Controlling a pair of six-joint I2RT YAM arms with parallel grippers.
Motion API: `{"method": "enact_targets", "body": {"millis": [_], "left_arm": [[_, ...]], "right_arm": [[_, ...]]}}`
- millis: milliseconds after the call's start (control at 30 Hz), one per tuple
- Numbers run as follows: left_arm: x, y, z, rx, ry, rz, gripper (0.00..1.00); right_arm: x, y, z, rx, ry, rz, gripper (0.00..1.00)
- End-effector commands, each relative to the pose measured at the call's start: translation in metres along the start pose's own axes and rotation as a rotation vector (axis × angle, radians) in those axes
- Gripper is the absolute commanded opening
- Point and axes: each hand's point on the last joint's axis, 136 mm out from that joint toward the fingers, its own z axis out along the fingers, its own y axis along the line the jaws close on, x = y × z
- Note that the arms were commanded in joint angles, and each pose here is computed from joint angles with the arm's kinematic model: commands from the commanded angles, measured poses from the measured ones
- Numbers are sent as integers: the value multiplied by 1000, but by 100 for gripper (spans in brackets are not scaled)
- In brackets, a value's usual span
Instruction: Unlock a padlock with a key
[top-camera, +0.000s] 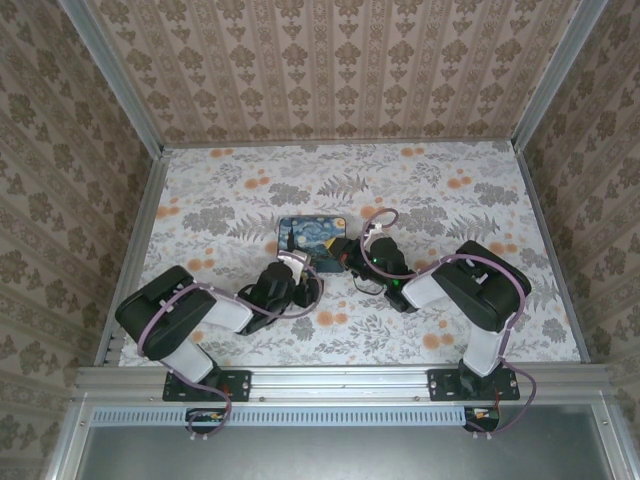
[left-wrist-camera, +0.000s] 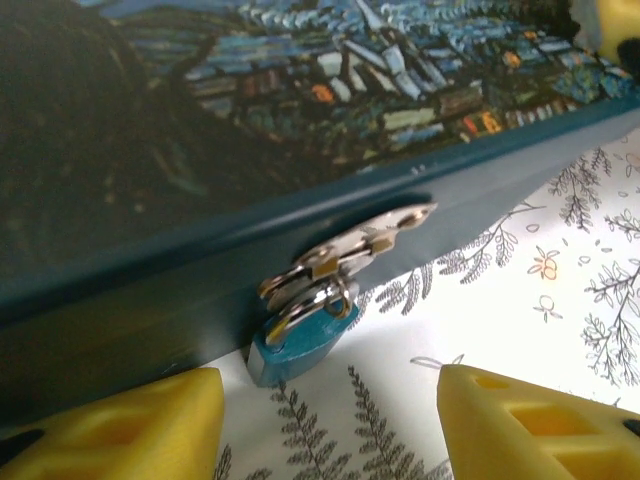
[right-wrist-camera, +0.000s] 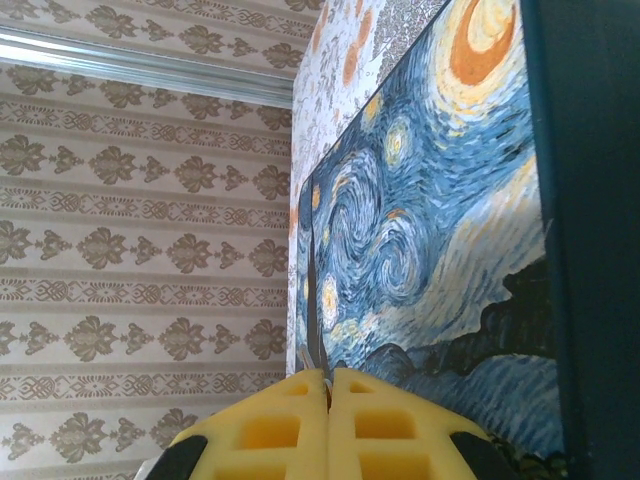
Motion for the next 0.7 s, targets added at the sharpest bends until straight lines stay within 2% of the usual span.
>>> {"method": "enact_targets", "body": {"millis": [0,200,433,667], "left_arm": [[-7,-22,9,102,4,-22,60],[-20,-35,8,195,-11,-101,62],[-37,-26,-2,252,-73,-250,62],[-44,-21,-6,289,-106,-334,63]], "right_arm": [[1,-14,-1,31,-6,14,0],[0,-18,0,42,-7,17,0],[0,-23,-2,54,-10,22,0],[0,-24,-1,53,-11,27,0]]}}
